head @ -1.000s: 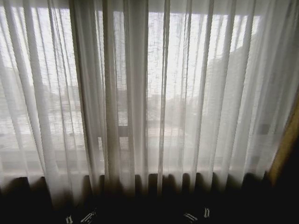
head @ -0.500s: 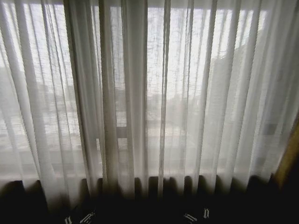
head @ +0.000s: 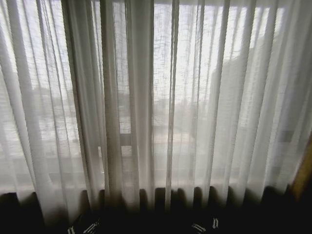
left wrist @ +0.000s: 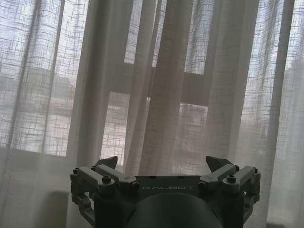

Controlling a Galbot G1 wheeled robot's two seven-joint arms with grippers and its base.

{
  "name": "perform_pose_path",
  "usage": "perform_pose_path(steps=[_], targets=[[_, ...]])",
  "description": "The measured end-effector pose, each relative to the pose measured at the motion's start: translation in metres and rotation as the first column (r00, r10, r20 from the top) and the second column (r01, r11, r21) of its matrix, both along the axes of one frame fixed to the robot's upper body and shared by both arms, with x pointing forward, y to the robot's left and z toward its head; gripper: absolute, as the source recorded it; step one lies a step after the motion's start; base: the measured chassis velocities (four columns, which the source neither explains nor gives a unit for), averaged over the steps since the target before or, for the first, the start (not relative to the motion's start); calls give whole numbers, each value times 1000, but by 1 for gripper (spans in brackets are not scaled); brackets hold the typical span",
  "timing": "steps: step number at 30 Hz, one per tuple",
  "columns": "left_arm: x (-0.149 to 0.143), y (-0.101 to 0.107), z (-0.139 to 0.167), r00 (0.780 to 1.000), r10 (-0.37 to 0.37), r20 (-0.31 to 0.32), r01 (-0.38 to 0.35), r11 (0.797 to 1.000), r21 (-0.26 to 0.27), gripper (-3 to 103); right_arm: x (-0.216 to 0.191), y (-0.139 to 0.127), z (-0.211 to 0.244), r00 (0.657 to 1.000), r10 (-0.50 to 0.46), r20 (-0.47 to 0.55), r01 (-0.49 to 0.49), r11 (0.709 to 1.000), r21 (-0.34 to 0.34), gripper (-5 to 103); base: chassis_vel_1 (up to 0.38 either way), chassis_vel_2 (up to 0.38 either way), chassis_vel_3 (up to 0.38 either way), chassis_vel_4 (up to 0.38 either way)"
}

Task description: Open the curtains by pulling them apart, changing their state from closed to fully open.

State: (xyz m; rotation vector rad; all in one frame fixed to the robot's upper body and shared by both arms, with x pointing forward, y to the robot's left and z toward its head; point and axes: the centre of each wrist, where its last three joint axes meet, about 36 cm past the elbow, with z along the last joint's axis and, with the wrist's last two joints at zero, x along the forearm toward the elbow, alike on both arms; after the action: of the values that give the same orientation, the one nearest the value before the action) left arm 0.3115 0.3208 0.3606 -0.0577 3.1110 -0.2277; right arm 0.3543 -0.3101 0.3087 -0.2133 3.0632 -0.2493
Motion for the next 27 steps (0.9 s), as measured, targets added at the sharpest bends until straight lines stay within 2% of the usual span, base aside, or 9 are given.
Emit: perform_pose_path(steps=[27], targets=[[0,1,-2,1000,2,-3,-2,1000,-1,100,4,0,-2,1000,-1,-6,1,1000,-10,100,-68,76,67,-73]])
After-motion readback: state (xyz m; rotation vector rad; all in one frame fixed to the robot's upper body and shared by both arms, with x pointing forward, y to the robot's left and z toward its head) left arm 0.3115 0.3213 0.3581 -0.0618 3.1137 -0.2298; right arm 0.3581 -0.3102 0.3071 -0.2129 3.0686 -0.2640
